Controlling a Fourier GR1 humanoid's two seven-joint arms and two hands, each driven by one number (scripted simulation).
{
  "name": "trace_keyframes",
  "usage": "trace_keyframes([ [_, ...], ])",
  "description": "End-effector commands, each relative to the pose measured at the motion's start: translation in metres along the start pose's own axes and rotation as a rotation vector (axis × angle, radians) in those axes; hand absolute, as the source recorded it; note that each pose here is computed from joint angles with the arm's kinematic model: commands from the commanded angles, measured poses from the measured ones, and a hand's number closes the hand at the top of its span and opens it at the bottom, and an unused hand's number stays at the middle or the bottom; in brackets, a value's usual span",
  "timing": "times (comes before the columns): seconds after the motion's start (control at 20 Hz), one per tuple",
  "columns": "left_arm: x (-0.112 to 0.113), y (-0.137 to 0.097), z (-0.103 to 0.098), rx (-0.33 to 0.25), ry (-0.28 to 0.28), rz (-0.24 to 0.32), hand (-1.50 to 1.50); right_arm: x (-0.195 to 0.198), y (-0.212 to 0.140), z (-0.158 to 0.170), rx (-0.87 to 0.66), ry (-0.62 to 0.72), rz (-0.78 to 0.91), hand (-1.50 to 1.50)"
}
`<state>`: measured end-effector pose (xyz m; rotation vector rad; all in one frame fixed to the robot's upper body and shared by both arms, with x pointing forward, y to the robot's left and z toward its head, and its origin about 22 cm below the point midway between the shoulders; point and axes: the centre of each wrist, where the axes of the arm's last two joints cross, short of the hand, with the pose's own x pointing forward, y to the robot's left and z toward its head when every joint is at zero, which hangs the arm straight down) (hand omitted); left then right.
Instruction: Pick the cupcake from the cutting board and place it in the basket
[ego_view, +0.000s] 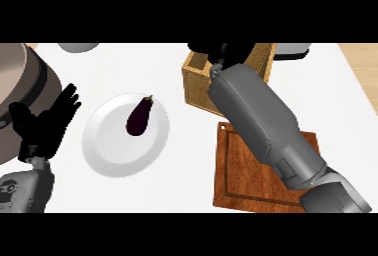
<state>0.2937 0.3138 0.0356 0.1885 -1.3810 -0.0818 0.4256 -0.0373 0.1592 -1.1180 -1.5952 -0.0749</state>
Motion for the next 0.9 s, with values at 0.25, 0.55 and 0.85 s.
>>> trace_keyframes([
  [0.25, -0.008, 0.017, 0.008, 0.062, 0.026, 0.001, 0.0, -0.016, -0.055, -0.033, -0.161, 0.187, -0.322, -1.5],
  [0.55, -0.008, 0.023, 0.013, 0.078, 0.015, 0.013, 0.0, -0.087, -0.108, -0.002, -0.053, 0.215, -0.295, -1.5],
  [0.85, -0.009, 0.033, 0.014, 0.061, 0.01, 0.018, 0.0, -0.126, -0.184, 0.019, 0.073, 0.193, -0.249, -1.5],
])
